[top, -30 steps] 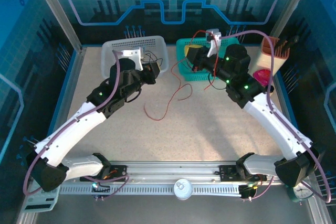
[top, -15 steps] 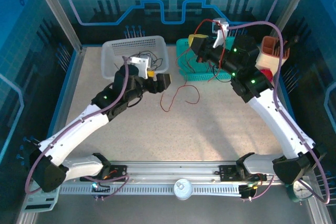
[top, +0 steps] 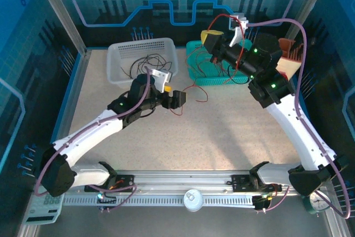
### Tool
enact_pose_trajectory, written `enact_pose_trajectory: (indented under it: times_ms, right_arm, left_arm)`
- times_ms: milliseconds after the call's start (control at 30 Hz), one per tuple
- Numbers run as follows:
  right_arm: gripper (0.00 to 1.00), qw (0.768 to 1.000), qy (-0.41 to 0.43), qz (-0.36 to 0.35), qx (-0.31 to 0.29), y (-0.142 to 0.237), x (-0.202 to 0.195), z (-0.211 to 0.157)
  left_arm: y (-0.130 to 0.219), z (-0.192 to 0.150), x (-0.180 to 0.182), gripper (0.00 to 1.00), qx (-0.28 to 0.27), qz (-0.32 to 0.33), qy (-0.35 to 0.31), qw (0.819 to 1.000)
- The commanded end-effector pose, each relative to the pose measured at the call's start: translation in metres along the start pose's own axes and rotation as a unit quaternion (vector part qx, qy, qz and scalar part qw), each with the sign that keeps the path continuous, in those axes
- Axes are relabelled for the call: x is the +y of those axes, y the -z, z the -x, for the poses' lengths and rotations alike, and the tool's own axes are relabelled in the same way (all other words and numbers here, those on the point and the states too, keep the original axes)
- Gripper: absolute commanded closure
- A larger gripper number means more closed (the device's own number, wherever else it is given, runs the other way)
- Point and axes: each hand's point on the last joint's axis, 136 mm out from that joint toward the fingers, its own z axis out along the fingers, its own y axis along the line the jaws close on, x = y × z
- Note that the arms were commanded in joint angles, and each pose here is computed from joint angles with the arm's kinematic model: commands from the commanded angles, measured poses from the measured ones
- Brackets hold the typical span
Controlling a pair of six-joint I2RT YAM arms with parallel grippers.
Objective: Untangle the cables
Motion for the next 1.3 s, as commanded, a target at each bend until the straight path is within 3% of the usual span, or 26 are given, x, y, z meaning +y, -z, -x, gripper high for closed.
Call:
enact_pose_trajectory:
  times_ms: [0,200,300,533,700,933,1100,1267]
  right_arm:
    - [1.0,0.999,0.01,0.018,-0.025,0.015,0.014,0.023]
    - [1.0,0.999,0.003,0.025,-0.029,0.018,0.018,0.024]
    - [1.0,0.999,0.001,0.028,-0.03,0.019,0.019,0.024]
    - [1.0,0.999,0.001,0.023,-0.024,0.019,0.015,0.018]
    - [1.0,1.0,0.01,0.009,-0.027,0.022,0.01,0.018]
    - [1.0,0.997,0.033,-0.063,-0.027,0.029,-0.024,0.014]
    - [1.0,0.985,0.04,-0.166,-0.027,0.041,-0.075,0.007]
    - [1.0,0.974,0.04,-0.223,-0.028,0.049,-0.107,0.006]
  left_arm:
    - [-0.014,-0.013,0.0,0.11,0.018,-0.022,-0.028,0.999]
    - [-0.036,-0.016,0.0,0.13,0.033,-0.037,-0.042,0.998]
    - [-0.048,-0.015,0.001,0.21,0.035,-0.039,-0.041,0.998]
    - [-0.061,-0.006,-0.002,0.62,0.011,-0.055,-0.023,0.998]
    - [-0.06,0.002,-0.005,0.98,-0.003,-0.059,-0.017,0.998]
    - [-0.025,0.023,-0.003,1.0,-0.05,-0.023,-0.025,0.998]
    - [0.019,0.05,0.014,1.0,-0.104,0.051,-0.023,0.993]
    - [0.056,0.068,0.039,1.0,-0.132,0.125,-0.008,0.983]
